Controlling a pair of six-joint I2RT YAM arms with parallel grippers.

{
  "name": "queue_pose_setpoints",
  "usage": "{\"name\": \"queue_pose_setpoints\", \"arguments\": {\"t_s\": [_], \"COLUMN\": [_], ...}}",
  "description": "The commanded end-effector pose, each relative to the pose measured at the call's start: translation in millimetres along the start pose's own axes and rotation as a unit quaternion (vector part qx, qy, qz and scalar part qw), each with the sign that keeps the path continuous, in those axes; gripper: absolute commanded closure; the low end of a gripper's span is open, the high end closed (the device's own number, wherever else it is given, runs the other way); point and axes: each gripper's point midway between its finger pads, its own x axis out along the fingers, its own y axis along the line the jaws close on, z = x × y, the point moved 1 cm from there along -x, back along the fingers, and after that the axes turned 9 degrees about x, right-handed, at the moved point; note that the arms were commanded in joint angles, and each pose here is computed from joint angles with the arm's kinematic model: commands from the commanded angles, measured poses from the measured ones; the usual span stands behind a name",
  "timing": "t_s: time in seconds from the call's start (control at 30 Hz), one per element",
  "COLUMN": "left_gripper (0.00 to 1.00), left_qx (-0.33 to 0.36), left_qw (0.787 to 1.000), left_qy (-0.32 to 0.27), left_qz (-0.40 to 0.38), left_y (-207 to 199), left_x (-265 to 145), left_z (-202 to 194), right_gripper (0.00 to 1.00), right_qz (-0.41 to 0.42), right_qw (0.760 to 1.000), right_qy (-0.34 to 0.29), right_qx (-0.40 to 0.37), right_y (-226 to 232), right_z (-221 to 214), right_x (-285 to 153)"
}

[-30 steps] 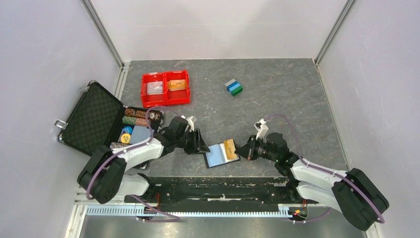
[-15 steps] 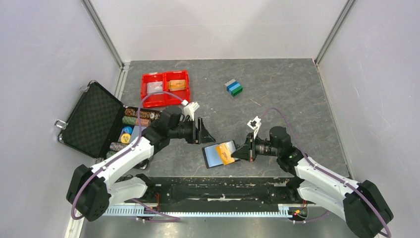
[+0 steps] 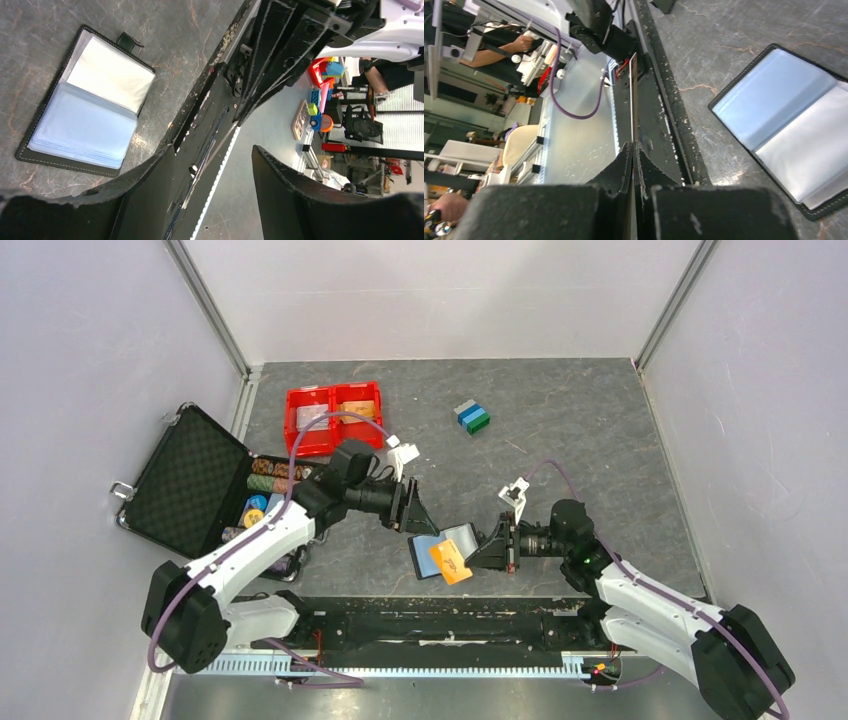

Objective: Take the credit cards out of the card holder
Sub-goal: Remove the credit card from the card holder.

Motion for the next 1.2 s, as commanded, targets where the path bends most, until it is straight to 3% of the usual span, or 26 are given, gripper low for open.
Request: {"name": "queue_pose_setpoints", "arguments": {"t_s": [0.0, 0.3, 0.63, 0.73, 0.87, 0.9, 0.97, 1.07, 1.17], "left_gripper": [0.36, 0.43, 0.44, 0.6, 0.91, 0.96, 0.98, 0.98, 0.98], "left_qx": [0.025, 0.024, 0.032, 0.031, 0.024, 0.023, 0.018, 0.018, 0.02], "left_qw": [0.999, 0.996, 0.994, 0.993, 0.993, 0.993, 0.993, 0.996, 0.998], "left_qy": [0.038, 0.061, 0.066, 0.069, 0.073, 0.073, 0.078, 0.074, 0.057], "left_qz": [-0.031, -0.06, -0.085, -0.091, -0.093, -0.091, -0.087, -0.052, -0.006], "left_y": [-8, -18, -30, -32, -32, -31, -30, -21, -10], "left_x": [3, 12, 12, 12, 11, 12, 12, 13, 10], "left_z": [-5, -8, -11, -13, -15, -16, -17, -12, 2], "right_gripper": [1.0, 1.0, 1.0, 1.0, 1.0, 1.0, 1.0, 0.81, 0.54], "right_qz": [0.061, 0.07, 0.071, 0.073, 0.074, 0.073, 0.073, 0.066, 0.047], "right_qw": [0.998, 0.997, 0.997, 0.997, 0.997, 0.997, 0.997, 0.997, 0.997], "right_qy": [-0.008, -0.005, -0.008, -0.009, -0.013, -0.015, -0.02, -0.039, -0.063], "right_qx": [-0.018, -0.01, -0.008, -0.007, -0.006, -0.005, -0.002, -0.001, -0.004], "right_y": [24, 24, 24, 26, 26, 26, 26, 25, 21], "right_z": [4, 2, 3, 3, 4, 5, 6, 10, 18], "right_x": [-2, -1, -1, -1, -1, -1, -1, -1, -2]}}
